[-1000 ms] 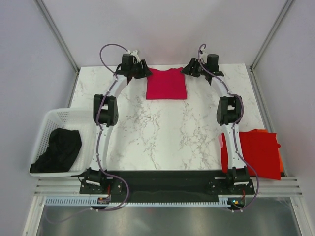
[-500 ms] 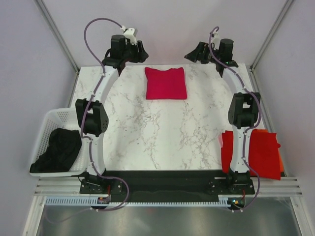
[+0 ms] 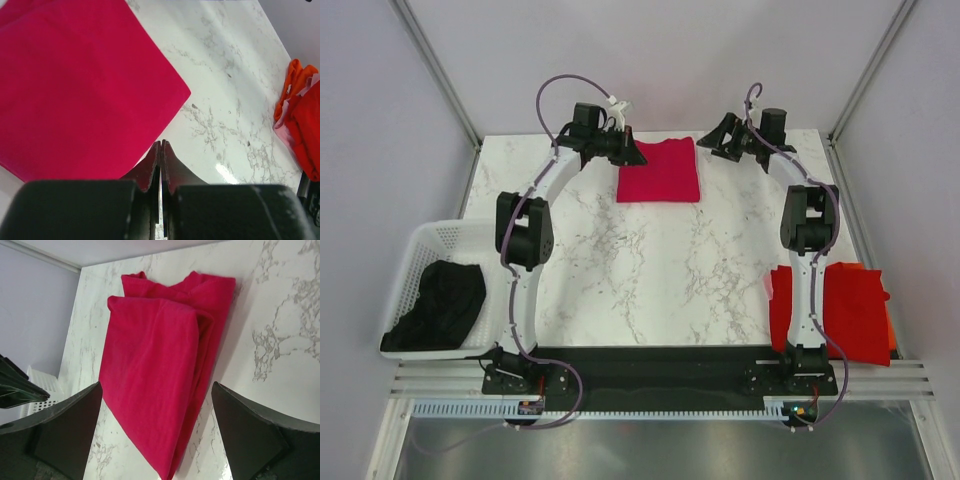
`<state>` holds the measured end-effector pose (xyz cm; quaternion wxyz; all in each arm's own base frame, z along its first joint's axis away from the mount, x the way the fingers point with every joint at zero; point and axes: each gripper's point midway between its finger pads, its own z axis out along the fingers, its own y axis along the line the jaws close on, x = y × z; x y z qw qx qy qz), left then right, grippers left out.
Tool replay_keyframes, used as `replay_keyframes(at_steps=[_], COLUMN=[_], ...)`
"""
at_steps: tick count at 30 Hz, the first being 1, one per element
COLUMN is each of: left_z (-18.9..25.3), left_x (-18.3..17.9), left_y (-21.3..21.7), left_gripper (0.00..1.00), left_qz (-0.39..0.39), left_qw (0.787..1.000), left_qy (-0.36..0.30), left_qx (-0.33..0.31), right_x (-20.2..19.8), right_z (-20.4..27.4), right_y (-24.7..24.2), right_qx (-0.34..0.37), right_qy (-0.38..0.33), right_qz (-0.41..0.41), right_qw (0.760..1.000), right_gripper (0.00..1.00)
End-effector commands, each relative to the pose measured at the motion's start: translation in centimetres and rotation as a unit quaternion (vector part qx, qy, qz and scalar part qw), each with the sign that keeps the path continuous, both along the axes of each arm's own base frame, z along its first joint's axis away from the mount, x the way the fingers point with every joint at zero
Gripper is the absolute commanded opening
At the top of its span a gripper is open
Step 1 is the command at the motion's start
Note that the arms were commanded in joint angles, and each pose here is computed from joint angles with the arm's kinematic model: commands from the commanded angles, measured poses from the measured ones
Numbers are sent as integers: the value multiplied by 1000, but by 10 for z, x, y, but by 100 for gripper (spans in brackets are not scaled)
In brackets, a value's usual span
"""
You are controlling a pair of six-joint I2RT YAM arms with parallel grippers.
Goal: Fold and stack the t-shirts
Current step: Neatly place the folded tshirt to the corner
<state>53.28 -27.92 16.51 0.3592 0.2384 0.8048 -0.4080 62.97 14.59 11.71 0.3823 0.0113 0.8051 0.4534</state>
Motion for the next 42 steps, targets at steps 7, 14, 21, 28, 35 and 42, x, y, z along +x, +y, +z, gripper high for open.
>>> replay_keyframes(at_steps=[7,14,21,28,35,42], left_z=[-43,-83,-123,-142,-148,-152], left_x=[17,22,28,17,17,12], left_y=[1,9,32,37,35,33], left_gripper=[2,2,2,2,2,2], left_qz=[8,28,81,80,78,72], left_qw=[1000,997,989,985,984,984], left_qy=[31,64,84,115,113,119], left_qx=[0,20,92,103,110,113], right_x=[-8,-11,-19,-31,-40,-54], right_z=[-36,-72,-98,-121,-139,-151], right_y=[12,22,41,52,61,79], right_qx=[9,-4,-5,-8,-1,13], right_qy=[18,54,85,119,151,178], right_qz=[33,37,44,41,42,56], right_qw=[999,998,995,992,988,982], right_gripper=[97,96,95,94,91,80])
